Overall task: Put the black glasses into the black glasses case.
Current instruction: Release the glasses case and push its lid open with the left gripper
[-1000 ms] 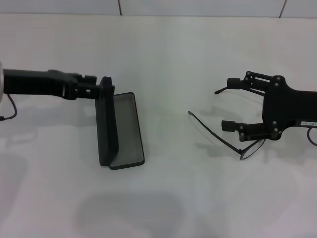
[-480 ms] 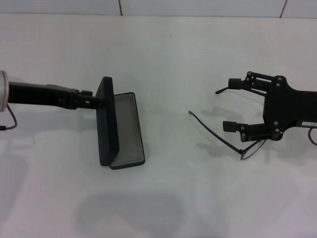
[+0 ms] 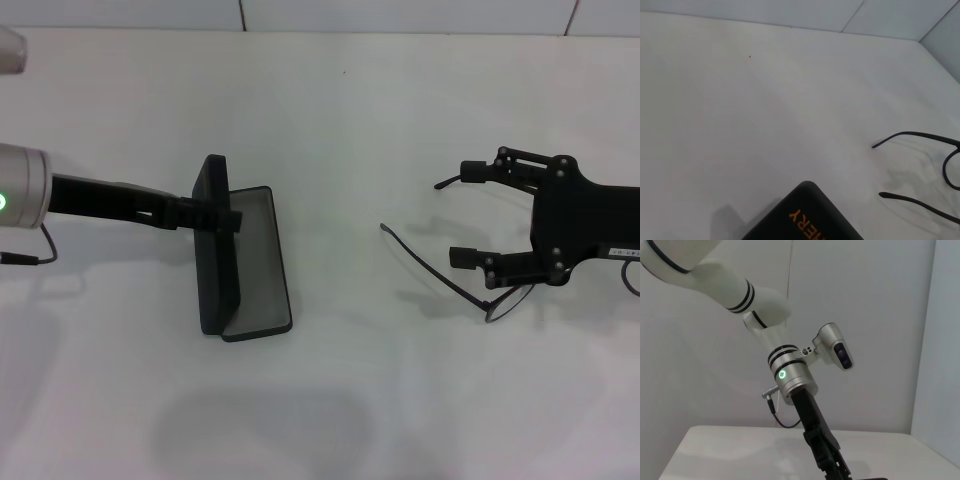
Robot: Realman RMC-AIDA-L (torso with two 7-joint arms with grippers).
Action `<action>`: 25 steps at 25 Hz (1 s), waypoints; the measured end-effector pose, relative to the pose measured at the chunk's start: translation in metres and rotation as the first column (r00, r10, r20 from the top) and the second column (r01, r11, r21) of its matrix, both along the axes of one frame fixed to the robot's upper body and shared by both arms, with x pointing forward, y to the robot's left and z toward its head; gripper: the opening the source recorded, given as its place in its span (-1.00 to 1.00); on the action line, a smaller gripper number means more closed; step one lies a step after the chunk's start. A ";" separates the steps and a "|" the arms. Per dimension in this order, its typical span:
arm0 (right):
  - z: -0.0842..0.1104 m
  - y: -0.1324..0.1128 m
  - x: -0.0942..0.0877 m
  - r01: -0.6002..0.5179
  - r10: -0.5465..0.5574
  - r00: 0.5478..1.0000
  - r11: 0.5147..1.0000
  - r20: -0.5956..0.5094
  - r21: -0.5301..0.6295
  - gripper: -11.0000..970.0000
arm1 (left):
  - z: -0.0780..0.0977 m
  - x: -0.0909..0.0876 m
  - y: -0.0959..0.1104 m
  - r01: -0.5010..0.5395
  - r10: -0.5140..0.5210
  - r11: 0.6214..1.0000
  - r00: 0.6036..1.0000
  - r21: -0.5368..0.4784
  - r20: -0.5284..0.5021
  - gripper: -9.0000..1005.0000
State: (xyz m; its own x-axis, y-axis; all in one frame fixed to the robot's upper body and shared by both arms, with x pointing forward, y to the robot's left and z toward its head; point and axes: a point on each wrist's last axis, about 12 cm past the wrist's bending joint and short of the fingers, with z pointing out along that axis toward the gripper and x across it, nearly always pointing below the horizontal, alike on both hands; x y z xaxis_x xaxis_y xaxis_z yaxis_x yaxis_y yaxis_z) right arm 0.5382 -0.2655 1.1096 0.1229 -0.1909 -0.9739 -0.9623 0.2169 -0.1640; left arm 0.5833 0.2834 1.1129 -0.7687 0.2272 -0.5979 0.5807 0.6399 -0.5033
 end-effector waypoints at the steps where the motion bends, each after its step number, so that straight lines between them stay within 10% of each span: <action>1: 0.000 0.000 0.000 0.000 0.000 1.000 1.000 0.000 0.000 0.81 | 0.000 0.001 -0.001 0.001 -0.001 1.000 1.000 0.002 -0.002 0.74; 25: 0.001 -0.001 0.002 0.003 -0.003 1.000 1.000 0.007 -0.003 0.80 | 0.003 0.014 0.006 -0.039 0.043 0.988 0.999 0.146 -0.023 0.32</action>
State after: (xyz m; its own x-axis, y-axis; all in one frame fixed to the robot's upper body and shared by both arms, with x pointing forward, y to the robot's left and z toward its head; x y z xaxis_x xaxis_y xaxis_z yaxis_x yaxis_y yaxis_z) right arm 0.5398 -0.2667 1.1111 0.1290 -0.1940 -0.9725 -0.9605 0.2193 -0.1711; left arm 0.5974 0.2894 1.1157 -0.7943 0.2782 -0.5400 0.5399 0.7307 -0.4178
